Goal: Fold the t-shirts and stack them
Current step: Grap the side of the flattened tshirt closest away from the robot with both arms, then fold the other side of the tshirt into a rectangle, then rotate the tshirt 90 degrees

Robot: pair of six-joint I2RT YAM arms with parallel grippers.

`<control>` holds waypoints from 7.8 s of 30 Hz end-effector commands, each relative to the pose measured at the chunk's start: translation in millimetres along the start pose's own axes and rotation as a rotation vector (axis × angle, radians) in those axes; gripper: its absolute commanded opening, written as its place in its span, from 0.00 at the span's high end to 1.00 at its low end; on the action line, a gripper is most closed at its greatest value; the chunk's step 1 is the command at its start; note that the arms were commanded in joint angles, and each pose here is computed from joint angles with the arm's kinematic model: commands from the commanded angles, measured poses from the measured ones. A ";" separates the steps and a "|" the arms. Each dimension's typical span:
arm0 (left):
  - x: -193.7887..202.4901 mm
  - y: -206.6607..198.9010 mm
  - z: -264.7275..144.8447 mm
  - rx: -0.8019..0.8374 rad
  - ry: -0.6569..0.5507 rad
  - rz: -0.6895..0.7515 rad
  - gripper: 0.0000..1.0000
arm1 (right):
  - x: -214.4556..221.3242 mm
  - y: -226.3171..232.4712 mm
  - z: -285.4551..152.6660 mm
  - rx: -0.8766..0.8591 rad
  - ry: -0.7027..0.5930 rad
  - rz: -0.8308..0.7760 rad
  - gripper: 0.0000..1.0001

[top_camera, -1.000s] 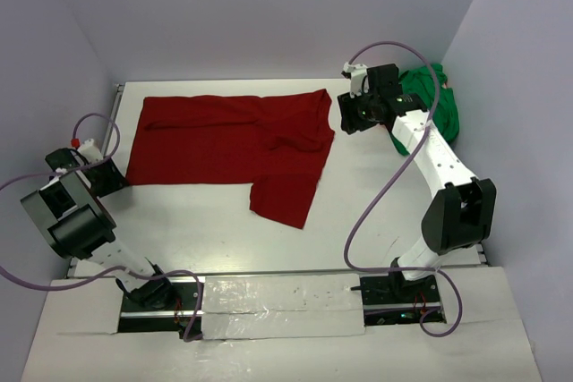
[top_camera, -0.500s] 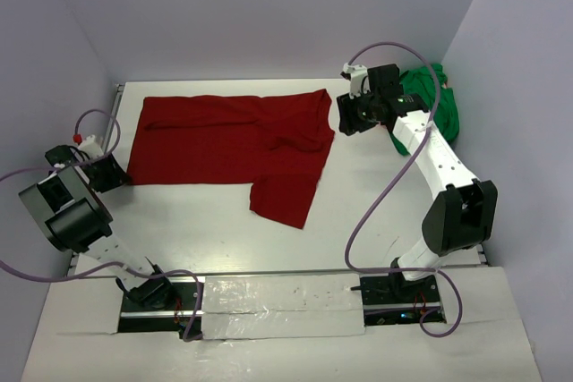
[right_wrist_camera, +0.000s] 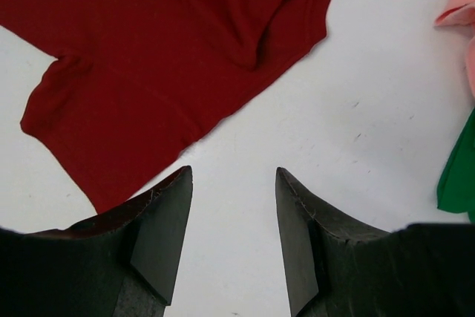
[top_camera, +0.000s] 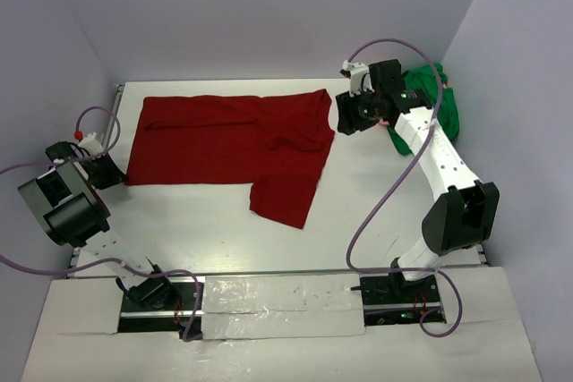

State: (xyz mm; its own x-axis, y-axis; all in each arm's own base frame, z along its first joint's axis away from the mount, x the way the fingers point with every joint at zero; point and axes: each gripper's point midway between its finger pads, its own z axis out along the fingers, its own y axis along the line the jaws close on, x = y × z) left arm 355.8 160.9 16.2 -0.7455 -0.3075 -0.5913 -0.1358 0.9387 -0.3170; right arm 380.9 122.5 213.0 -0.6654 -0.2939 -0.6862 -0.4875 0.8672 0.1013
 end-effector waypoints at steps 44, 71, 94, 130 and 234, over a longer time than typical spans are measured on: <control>2.2 -5.1 -8.9 -0.020 -0.004 0.011 1.00 | 197.7 178.6 86.6 -0.192 0.393 -0.668 0.39; 2.0 -3.4 -10.3 -0.028 -0.011 0.020 1.00 | 226.5 184.6 100.5 -0.165 0.494 -0.687 1.00; -85.6 -25.2 -46.4 0.014 -0.137 0.092 1.00 | 15.8 86.6 86.7 0.242 0.075 -0.490 1.00; -149.5 -94.0 21.2 0.055 -0.128 0.223 1.00 | -111.6 -49.2 145.9 0.491 0.000 -0.362 1.00; 5.0 -141.9 106.5 0.027 0.467 0.317 0.81 | -101.9 4.7 155.8 0.089 -0.016 0.251 1.00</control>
State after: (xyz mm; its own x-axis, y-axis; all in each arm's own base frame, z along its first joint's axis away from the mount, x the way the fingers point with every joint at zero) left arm 531.2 26.0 19.5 -0.8244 0.0278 -0.5653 0.1129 0.9868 -0.1162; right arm 522.7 217.9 113.4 -0.8248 -0.1109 -0.5544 -0.2494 0.9514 0.1807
